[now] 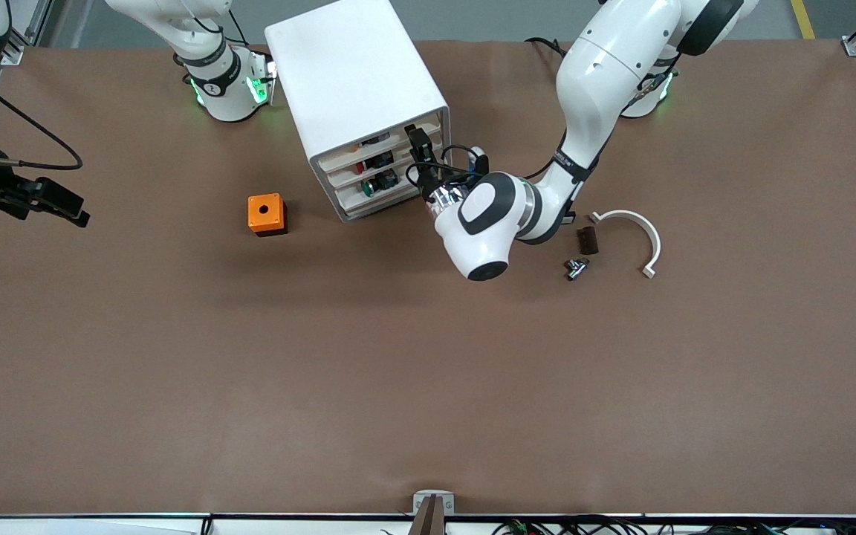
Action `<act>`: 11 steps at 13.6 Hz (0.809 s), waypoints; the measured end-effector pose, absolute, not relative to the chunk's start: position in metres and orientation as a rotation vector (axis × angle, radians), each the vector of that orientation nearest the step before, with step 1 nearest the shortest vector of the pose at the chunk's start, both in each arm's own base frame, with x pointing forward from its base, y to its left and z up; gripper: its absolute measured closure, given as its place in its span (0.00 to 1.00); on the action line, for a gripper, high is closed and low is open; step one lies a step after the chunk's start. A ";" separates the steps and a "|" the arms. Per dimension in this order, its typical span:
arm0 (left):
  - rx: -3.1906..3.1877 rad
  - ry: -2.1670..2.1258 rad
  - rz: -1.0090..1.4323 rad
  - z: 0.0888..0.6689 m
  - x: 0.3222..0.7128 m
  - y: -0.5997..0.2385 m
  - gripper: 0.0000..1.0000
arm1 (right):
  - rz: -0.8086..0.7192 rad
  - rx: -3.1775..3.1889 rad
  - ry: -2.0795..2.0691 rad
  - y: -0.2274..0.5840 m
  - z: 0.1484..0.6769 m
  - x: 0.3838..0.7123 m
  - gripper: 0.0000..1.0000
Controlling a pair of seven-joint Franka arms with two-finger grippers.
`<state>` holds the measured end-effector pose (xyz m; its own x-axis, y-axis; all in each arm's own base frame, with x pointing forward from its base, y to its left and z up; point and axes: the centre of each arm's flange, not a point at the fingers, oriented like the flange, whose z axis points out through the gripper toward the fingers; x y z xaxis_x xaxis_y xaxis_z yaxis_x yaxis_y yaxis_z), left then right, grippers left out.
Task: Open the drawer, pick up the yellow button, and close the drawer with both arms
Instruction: 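Pull the drawer open with the left gripper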
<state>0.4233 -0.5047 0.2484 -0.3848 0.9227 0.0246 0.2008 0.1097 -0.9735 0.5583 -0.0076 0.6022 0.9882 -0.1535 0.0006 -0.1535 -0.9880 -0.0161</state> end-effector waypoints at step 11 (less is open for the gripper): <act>-1.063 -1.847 1.402 0.272 0.510 -0.441 0.86 | 0.068 -3.117 0.251 -0.009 0.590 0.559 0.00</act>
